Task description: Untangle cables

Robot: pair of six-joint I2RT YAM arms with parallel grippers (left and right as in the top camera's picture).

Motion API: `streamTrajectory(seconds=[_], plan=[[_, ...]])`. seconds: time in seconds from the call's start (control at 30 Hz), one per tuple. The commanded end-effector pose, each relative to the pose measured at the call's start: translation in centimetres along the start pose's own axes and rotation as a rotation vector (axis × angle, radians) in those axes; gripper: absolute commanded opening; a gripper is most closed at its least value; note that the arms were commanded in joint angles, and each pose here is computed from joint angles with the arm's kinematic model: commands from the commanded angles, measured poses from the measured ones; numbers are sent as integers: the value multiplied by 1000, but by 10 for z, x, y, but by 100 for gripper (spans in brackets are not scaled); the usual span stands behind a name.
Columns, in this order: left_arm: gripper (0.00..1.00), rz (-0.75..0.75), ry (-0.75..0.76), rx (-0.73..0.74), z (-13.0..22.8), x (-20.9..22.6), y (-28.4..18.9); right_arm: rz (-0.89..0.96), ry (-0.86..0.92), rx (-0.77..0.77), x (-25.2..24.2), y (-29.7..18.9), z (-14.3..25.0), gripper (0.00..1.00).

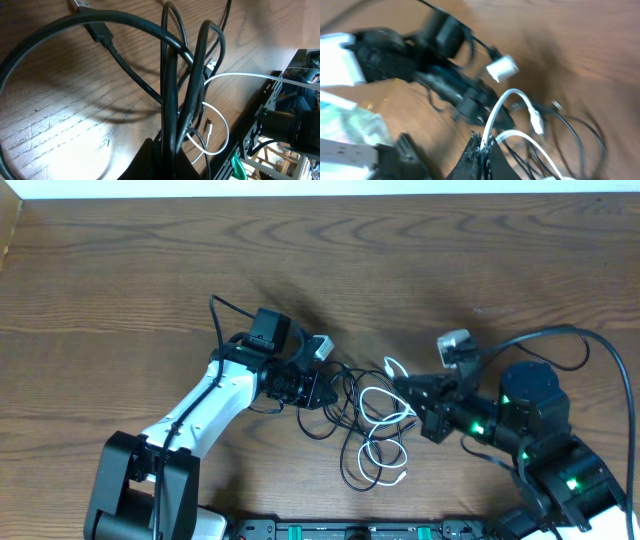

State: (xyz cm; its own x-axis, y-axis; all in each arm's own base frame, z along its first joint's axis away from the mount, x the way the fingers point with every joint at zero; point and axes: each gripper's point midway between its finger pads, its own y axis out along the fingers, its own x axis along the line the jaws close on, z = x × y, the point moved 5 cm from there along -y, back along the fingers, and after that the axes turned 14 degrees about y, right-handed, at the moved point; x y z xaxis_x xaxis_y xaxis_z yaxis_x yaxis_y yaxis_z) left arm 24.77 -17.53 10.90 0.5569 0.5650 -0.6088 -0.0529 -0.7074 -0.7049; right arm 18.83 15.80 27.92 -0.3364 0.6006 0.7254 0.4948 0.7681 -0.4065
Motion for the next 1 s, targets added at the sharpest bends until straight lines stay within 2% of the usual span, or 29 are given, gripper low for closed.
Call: streamTrajectory(seconds=[0.0, 0.27, 0.53, 0.73, 0.77, 0.83, 0.87, 0.97], plan=[[8, 12, -3, 7, 2, -1, 2, 181, 14, -44, -25, -5, 1, 1], [8, 10, -7, 7, 2, -1, 2, 657, 137, -126, -94, -12, 2, 1], [8, 10, -7, 7, 2, -1, 2, 910, 166, -87, -137, -1, 5, 3], [8, 10, -7, 7, 2, -1, 2, 1001, 241, -90, -166, 0, -4, 19], [8, 10, -6, 7, 2, -1, 2, 1009, 260, -98, -169, -3, -8, 24], [8, 10, -7, 7, 2, -1, 2, 999, 305, -104, -169, -8, -16, 48], [8, 10, -7, 7, 2, -1, 2, 979, 323, -97, -166, -10, -19, 54], [8, 10, -7, 7, 2, -1, 2, 852, 260, -9, -146, -5, -27, 60]])
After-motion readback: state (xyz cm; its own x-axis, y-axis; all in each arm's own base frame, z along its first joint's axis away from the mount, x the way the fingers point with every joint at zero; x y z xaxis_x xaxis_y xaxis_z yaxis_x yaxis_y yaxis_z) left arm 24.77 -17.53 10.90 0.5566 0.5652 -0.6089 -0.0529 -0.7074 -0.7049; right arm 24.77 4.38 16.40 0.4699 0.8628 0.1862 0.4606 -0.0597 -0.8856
